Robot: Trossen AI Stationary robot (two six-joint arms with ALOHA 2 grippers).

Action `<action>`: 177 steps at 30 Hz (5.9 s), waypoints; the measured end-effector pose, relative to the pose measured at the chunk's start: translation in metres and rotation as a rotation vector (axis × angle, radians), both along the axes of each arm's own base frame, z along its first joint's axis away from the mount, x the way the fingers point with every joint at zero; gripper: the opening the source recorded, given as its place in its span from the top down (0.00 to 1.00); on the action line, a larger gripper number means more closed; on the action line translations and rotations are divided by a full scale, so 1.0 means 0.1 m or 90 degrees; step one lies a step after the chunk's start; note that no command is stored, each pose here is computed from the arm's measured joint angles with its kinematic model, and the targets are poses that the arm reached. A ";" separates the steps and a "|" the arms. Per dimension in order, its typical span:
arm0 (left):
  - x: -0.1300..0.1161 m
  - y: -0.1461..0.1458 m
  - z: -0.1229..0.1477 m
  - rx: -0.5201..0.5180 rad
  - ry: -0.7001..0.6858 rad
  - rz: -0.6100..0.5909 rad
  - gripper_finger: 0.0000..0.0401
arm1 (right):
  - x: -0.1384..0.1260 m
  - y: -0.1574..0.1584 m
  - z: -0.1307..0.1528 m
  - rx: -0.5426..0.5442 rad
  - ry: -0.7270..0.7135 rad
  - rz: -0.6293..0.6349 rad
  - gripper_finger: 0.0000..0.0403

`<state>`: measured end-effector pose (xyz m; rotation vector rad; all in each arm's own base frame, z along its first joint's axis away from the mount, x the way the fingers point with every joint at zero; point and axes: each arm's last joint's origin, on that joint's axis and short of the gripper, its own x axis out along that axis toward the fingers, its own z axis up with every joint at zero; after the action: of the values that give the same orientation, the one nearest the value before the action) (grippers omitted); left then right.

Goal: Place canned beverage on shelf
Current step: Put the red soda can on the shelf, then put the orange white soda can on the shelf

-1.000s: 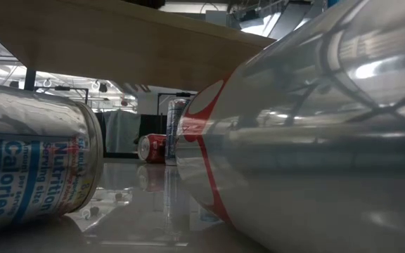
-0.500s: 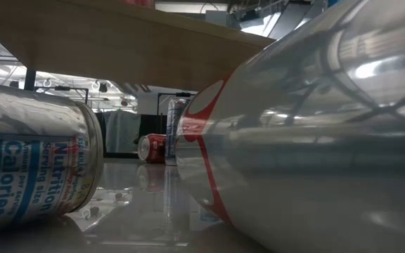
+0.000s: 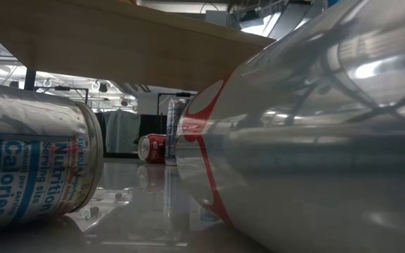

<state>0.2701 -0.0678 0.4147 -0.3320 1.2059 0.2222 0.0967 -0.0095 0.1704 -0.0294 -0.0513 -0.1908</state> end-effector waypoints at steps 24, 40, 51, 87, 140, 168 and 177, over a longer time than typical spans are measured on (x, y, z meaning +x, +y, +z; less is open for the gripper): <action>-0.27 -0.03 -0.24 0.064 0.058 -0.111 0.29 | 0.00 0.00 0.00 0.000 0.000 0.000 0.86; -0.33 -0.01 -0.41 0.079 0.098 -0.133 0.29 | 0.00 0.00 0.00 0.000 0.000 0.000 0.86; -0.34 -0.01 -0.44 0.068 0.107 -0.135 0.22 | 0.00 0.00 0.00 0.000 0.000 0.000 0.86; -0.33 -0.02 -0.46 0.063 0.114 -0.131 0.04 | 0.00 0.00 0.00 0.000 0.000 0.000 0.86; -0.02 0.84 0.01 0.098 -0.143 0.061 0.04 | 0.00 0.00 0.01 0.000 -0.006 0.000 0.86; 0.00 1.40 0.09 0.127 -0.224 0.183 0.04 | -0.41 0.01 0.73 -0.028 -0.571 -0.045 0.86; 0.00 1.40 0.09 0.126 -0.224 0.184 0.04 | -0.41 -0.01 0.73 0.040 -0.581 -0.061 0.71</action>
<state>0.2704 0.0717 0.4240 -0.3542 0.7787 0.5080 0.0558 -0.0109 0.2432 0.1210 -0.9544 -0.2888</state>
